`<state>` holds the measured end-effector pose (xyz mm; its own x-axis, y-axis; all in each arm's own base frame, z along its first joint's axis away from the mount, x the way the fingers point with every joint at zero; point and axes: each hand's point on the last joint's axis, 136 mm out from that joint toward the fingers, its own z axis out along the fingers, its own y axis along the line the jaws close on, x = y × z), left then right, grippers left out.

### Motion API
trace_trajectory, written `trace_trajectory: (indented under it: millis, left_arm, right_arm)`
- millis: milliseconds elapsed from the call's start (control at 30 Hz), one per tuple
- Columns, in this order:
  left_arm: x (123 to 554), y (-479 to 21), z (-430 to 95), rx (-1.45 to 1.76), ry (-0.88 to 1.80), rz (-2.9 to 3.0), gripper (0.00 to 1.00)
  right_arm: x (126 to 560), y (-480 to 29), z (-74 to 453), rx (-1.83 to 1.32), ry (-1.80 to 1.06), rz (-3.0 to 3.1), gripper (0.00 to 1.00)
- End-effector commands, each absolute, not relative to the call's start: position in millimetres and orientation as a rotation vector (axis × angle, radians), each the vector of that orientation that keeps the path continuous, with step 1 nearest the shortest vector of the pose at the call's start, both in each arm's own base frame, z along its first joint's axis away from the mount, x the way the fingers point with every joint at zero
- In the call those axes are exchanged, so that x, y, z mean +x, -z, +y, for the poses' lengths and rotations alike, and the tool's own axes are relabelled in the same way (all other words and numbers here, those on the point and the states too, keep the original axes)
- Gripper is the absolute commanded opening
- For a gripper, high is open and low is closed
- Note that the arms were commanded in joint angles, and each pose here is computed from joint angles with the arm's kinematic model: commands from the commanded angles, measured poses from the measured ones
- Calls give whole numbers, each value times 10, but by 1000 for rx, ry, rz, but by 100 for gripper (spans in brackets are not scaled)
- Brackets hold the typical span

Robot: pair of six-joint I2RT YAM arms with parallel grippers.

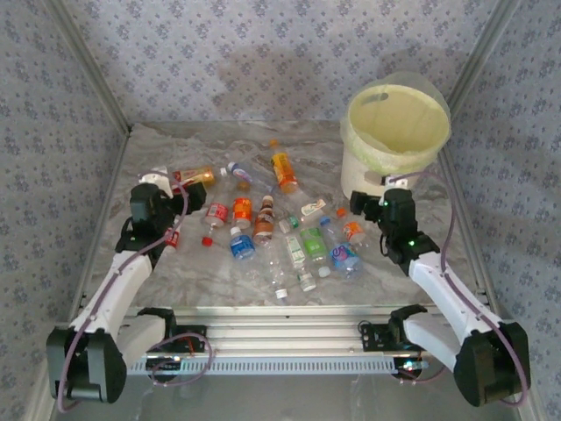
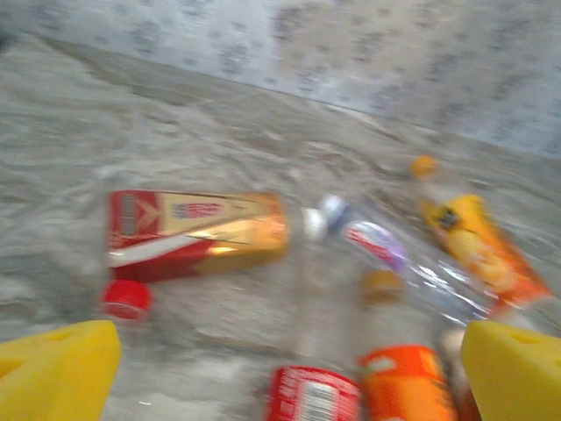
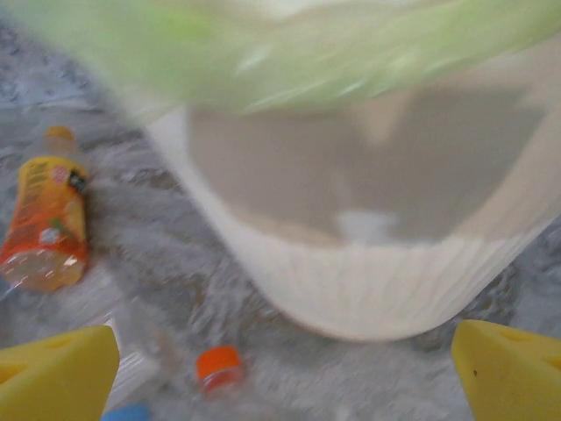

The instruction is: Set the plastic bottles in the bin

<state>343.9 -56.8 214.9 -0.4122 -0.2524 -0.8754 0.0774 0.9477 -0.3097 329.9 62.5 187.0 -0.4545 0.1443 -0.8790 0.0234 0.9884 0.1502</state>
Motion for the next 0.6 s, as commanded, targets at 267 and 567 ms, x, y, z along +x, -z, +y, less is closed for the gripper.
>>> trace_trajectory:
  millis: [267, 567]
  left_arm:
    - [2733, -2808, -1908, 399, 929, 2007, 100]
    - [2733, -3258, -2548, 623, 1094, 1914, 100]
  right_arm:
    - [2454, -1473, 1078, -8, -267, 2399, 82]
    - [2169, -1212, 1003, -52, -213, 2562, 78]
